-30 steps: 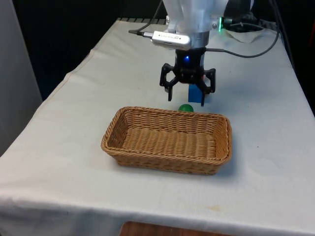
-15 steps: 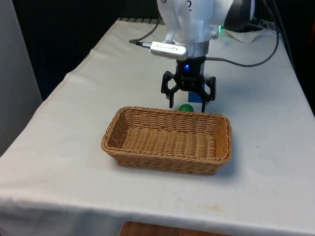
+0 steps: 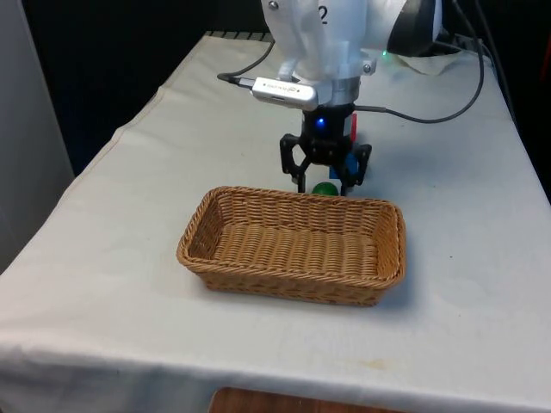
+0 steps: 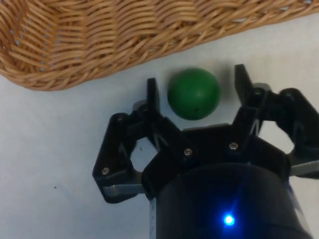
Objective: Place all non-red objects into the basket.
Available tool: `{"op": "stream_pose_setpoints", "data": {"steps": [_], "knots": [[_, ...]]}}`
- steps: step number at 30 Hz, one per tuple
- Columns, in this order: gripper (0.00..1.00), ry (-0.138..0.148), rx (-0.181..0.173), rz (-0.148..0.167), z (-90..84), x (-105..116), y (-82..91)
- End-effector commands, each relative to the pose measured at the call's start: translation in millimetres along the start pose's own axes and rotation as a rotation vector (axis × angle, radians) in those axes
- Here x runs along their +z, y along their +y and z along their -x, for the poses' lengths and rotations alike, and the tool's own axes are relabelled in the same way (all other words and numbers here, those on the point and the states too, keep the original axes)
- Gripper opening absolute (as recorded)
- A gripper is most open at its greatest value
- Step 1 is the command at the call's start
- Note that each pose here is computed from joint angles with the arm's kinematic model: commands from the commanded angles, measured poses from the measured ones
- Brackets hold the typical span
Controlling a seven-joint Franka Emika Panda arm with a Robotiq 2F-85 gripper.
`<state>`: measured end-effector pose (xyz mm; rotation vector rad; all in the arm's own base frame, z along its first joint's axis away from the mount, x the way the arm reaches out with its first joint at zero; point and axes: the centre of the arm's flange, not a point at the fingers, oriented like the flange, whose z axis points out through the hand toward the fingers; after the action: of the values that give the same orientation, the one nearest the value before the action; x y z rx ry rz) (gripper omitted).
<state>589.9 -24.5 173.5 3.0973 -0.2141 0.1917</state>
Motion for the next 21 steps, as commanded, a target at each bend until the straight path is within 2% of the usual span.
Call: {"op": "stream_pose_setpoints", "data": {"steps": [1, 2, 3, 4, 5, 6, 7, 12, 15, 16, 17, 21], "knots": [[0.46, -0.001, 0.001, -0.015, 0.3, -2, -0.8], [0.29, -0.001, 0.001, -0.015, 0.3, -2, -0.8], [0.08, -0.002, 0.002, -0.015, 0.3, -2, -0.2], [0.00, -0.002, 0.003, -0.015, 0.3, -2, -0.2], [0.00, -0.001, 0.002, -0.015, 0.1, -2, -0.3], [0.00, 0.000, 0.002, -0.001, -0.2, 0, 0.6], [0.00, -0.001, 0.003, -0.015, 0.1, -2, -0.3], [0.00, -0.001, 0.003, -0.015, 0.1, -2, -0.3], [0.00, 0.001, 0.005, -0.016, -2.0, -13, 3.0], [0.00, 0.006, 0.005, -0.005, -2.3, -6, 1.6], [0.00, 0.001, 0.004, -0.017, -2.2, -16, 3.3], [0.00, 0.000, 0.008, -0.021, -3.9, -30, 9.4]]}}
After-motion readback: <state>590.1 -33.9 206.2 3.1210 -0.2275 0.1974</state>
